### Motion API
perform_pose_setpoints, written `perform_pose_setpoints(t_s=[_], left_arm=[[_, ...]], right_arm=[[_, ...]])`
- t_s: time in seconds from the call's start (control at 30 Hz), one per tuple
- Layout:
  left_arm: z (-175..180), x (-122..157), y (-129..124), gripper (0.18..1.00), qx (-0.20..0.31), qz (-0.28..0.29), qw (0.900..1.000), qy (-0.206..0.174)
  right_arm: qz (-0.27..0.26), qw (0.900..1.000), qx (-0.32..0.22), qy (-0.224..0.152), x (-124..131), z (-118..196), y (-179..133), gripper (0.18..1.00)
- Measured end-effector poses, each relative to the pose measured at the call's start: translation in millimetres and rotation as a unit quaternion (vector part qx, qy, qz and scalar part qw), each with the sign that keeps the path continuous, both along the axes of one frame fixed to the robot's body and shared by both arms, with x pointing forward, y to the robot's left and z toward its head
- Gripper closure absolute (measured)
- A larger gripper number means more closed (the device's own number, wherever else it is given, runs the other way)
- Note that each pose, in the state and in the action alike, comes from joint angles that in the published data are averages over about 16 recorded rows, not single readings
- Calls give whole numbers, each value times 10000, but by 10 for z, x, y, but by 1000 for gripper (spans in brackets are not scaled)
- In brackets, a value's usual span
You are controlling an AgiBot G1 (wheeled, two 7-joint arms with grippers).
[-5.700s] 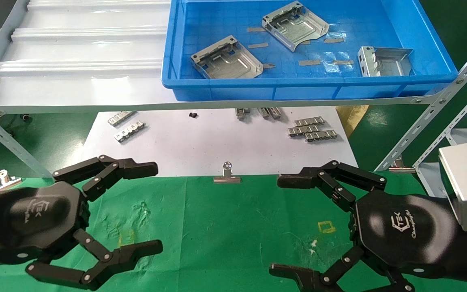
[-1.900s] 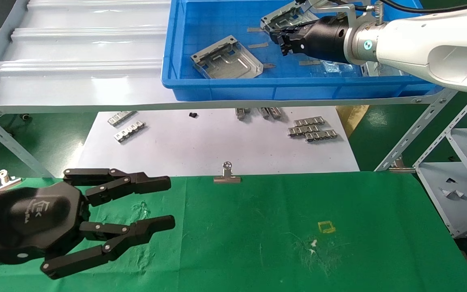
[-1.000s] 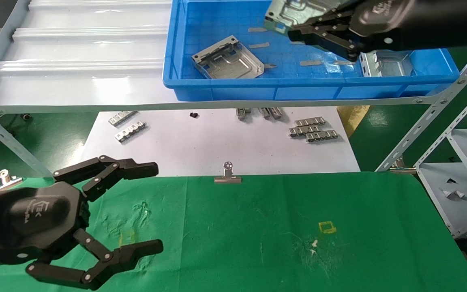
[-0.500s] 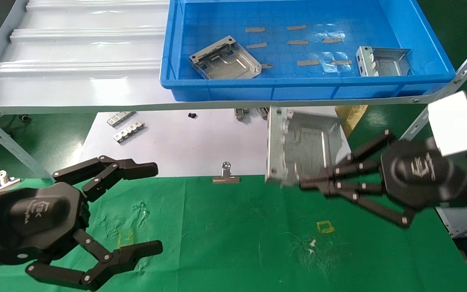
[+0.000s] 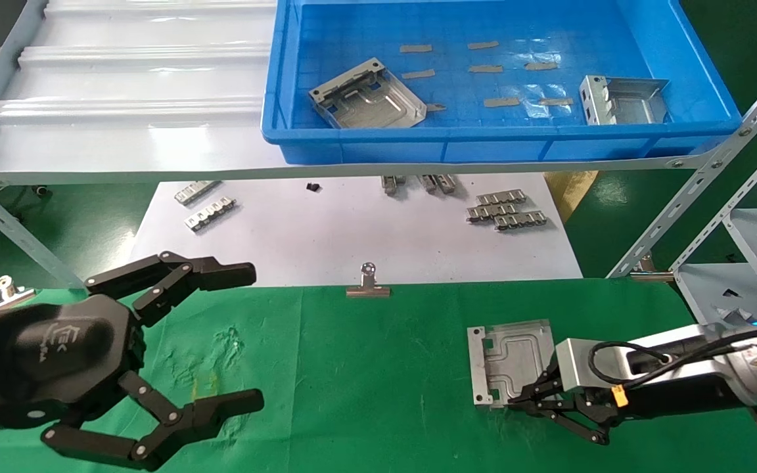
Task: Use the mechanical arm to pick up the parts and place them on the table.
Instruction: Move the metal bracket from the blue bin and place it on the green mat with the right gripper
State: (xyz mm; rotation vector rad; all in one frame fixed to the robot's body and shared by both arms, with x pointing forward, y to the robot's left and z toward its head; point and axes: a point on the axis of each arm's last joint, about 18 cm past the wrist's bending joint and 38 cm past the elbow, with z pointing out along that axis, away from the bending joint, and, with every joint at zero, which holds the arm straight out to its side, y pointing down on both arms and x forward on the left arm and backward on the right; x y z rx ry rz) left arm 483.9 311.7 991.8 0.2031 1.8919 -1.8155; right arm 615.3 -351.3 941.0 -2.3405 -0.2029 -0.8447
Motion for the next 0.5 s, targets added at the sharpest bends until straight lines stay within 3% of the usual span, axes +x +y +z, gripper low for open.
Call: perform_pose_setpoints(t_s=[0.23, 0.5], left_arm=[[0, 0, 0, 184, 0, 0, 10000, 0], [0, 0, 0, 184, 0, 0, 10000, 0]], right_arm=[[-193, 9991, -321, -193, 335, -91, -34, 986], [-277, 9987, -373, -191, 409, -35, -115, 986]])
